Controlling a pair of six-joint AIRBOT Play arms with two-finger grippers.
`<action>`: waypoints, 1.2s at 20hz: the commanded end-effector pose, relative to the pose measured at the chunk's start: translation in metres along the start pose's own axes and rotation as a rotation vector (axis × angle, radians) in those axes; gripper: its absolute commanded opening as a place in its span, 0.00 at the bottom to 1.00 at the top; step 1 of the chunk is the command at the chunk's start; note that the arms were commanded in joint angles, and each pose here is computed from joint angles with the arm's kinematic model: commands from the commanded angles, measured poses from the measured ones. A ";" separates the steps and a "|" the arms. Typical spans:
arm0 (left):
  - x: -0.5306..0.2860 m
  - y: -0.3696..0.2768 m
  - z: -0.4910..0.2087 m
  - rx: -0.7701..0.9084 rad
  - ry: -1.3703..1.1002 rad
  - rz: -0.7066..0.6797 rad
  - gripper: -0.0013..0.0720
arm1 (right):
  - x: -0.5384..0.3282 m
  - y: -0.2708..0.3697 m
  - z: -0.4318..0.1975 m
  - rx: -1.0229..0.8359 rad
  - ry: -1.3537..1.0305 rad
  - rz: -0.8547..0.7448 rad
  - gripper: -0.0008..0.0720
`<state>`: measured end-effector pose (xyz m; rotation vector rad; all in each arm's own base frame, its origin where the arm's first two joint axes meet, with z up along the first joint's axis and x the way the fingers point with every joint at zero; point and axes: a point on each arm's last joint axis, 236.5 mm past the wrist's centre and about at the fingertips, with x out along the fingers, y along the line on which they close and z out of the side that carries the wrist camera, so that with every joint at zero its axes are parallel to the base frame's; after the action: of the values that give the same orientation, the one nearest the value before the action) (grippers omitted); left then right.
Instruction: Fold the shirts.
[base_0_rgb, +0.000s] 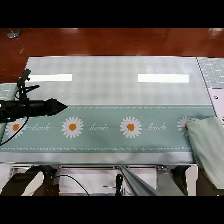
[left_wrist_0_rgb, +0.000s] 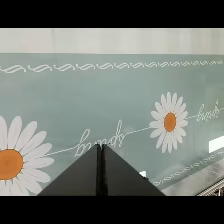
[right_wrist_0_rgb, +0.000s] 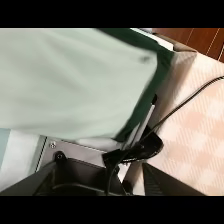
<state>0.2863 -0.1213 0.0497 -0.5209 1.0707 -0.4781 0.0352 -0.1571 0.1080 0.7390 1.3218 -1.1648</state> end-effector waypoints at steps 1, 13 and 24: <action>0.000 0.001 -0.001 0.028 0.006 0.002 0.05 | 0.002 0.036 0.018 -0.024 -0.024 0.153 0.83; -0.027 -0.086 0.167 0.392 -0.201 0.084 0.05 | -0.143 0.450 -0.109 -1.121 -0.425 0.838 0.04; 0.038 0.037 0.101 0.237 0.068 0.338 0.05 | 0.021 0.420 -0.098 -1.153 -0.263 0.237 0.04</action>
<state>0.3984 -0.1046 0.0480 -0.1228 1.1020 -0.3415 0.3947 0.0640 -0.0027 -0.0665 1.3406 -0.1385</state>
